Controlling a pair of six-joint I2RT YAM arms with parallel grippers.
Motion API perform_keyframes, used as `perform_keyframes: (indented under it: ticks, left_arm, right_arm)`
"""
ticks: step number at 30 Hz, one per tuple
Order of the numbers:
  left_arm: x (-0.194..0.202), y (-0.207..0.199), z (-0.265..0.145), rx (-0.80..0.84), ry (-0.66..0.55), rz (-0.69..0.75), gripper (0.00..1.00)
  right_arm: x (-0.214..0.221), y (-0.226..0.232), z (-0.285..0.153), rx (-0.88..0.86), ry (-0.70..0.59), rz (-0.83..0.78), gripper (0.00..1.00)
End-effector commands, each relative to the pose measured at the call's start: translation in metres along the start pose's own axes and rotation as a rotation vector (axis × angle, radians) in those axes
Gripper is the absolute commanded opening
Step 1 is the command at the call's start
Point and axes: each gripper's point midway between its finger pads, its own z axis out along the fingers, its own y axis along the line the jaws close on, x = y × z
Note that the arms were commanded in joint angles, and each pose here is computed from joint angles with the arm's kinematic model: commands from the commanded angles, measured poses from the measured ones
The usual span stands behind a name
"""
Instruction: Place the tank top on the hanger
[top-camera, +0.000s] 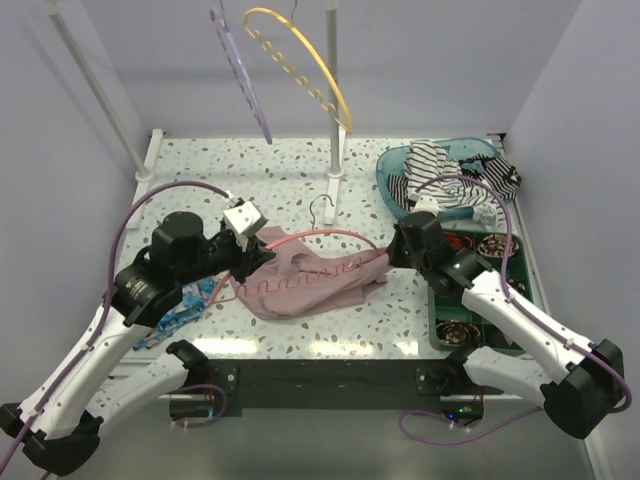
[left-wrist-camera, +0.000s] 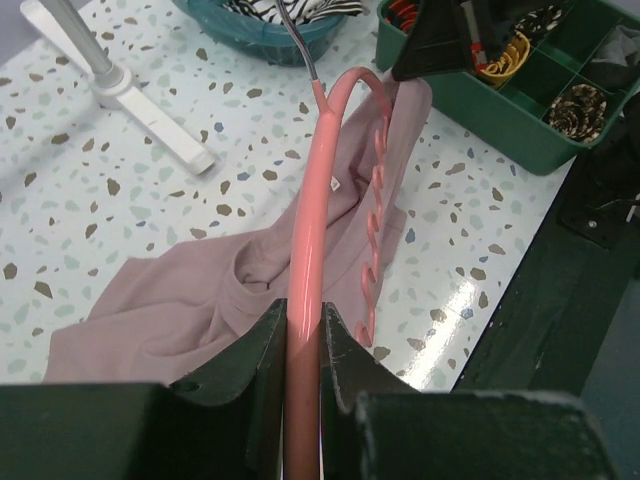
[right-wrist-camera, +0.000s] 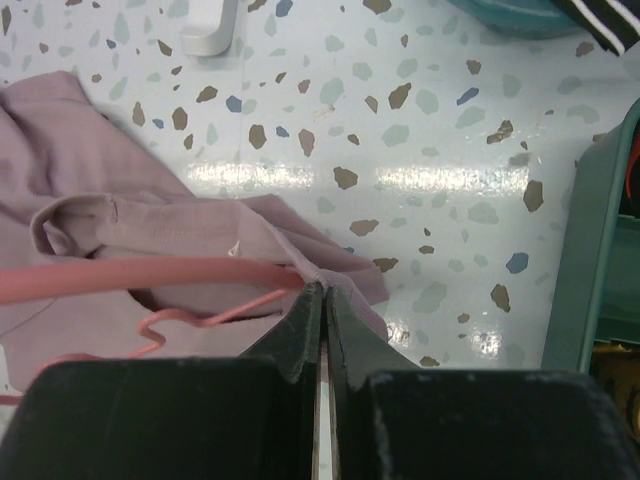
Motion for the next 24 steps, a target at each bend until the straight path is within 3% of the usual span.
perform_keyframes:
  ticks: [1,9,16,24]
  left_arm:
    - [-0.036,-0.017,-0.013,0.087,-0.116,0.096,0.0]
    - [-0.03,-0.023,-0.01,0.132,-0.105,0.114,0.0]
    - [-0.054,-0.005,-0.002,0.048,-0.187,0.17,0.0]
    - [-0.069,0.006,0.001,0.0,-0.239,0.275,0.0]
  right_arm:
    - [-0.043,0.012,-0.012,-0.007,-0.099,-0.023,0.0]
    - [-0.078,0.035,-0.029,-0.079,-0.154,-0.057,0.0]
    - [-0.066,0.052,-0.035,-0.154,-0.116,-0.107,0.0]
    - [-0.06,0.04,-0.043,-0.118,-0.123,-0.13,0.0]
